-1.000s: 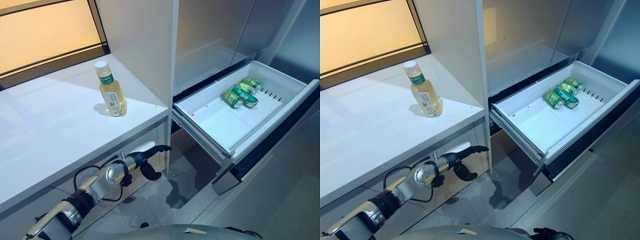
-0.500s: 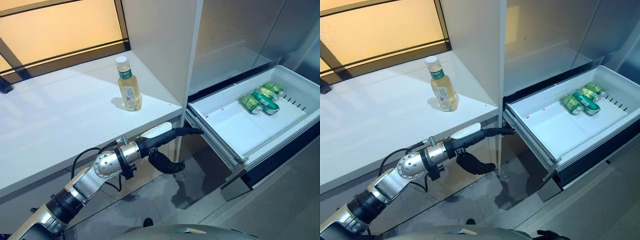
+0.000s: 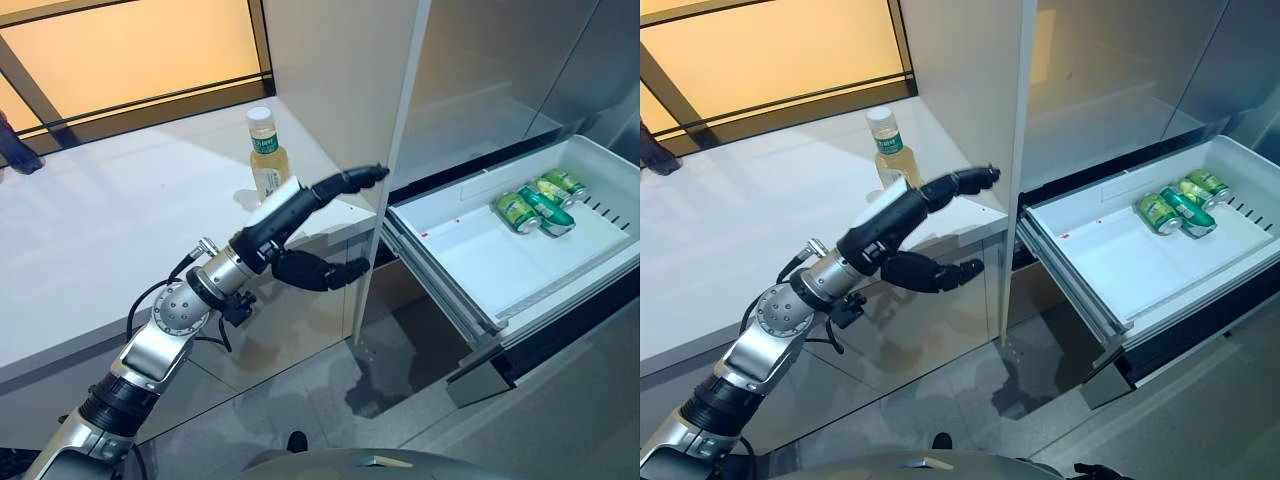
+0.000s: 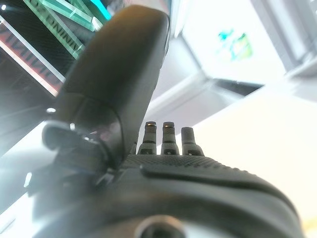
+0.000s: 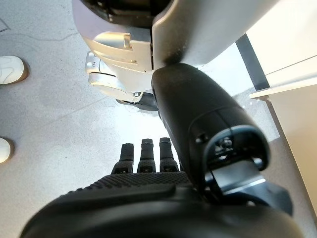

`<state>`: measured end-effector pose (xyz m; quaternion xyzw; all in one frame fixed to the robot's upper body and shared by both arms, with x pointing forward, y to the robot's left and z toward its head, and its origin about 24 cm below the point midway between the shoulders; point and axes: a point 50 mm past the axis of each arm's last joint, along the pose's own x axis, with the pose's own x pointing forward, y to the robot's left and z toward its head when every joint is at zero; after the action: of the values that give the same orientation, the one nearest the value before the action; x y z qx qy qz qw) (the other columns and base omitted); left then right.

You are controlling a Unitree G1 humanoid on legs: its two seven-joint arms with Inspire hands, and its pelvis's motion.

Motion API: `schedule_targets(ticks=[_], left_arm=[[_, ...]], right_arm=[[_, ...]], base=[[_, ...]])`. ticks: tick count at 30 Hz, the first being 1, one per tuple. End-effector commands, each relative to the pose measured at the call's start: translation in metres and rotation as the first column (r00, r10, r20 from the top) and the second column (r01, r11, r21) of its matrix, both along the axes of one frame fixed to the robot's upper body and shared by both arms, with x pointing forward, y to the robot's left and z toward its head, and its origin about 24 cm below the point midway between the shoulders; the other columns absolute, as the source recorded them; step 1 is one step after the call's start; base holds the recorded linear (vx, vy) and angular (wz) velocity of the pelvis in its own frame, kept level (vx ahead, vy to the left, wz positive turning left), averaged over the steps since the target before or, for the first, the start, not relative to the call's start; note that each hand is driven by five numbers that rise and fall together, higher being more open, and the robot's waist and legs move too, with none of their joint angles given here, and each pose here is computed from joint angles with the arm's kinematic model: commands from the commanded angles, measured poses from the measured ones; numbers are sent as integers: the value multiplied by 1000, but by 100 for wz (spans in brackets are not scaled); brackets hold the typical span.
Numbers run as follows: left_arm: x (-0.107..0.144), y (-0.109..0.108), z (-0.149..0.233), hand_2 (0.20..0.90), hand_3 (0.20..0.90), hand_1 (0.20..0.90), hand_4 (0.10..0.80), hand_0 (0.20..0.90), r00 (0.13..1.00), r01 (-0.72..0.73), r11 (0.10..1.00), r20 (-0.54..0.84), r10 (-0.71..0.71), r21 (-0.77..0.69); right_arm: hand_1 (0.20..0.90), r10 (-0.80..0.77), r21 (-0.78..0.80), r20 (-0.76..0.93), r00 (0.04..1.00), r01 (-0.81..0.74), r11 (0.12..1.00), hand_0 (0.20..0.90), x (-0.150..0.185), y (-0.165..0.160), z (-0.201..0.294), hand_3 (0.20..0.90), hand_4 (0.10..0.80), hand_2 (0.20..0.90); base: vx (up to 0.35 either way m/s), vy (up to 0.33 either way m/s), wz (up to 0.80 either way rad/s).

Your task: Put drinks into fridge and close the fridge

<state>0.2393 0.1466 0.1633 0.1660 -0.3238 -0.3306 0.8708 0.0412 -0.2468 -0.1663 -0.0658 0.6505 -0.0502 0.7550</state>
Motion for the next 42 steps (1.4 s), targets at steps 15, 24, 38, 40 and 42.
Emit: schedule_targets(ticks=[15, 24, 38, 40, 42], left_arm=[[0, 63, 53, 900, 900, 900, 800, 900, 783, -426, 735, 193, 592, -527], [26, 73, 16, 900, 900, 900, 800, 900, 778, -605, 679, -124, 616, -416], [43, 71, -2, 900, 900, 900, 800, 900, 748, -663, 656, -352, 562, -361], [45, 70, -4, 900, 900, 900, 800, 900, 743, -667, 652, -379, 551, -360], [47, 69, -6, 900, 900, 900, 800, 900, 745, -663, 656, -406, 530, -361]], right_arm=[[900, -24, 86, 42, 999, 20, 996, 900, 8, 26, -5, 900, 800, 900], [900, -18, 75, 41, 999, 15, 997, 900, 16, 24, -4, 900, 800, 900], [900, -9, 64, 34, 999, 7, 998, 900, 22, 22, -2, 900, 800, 900], [900, -8, 64, 35, 999, 5, 998, 900, 23, 23, -2, 900, 800, 900], [900, -7, 64, 33, 999, 5, 998, 900, 24, 24, -2, 900, 800, 900]], base=[[5, -1, 0], [8, 2, 0], [5, 1, 0], [0, 0, 0], [0, 0, 0]])
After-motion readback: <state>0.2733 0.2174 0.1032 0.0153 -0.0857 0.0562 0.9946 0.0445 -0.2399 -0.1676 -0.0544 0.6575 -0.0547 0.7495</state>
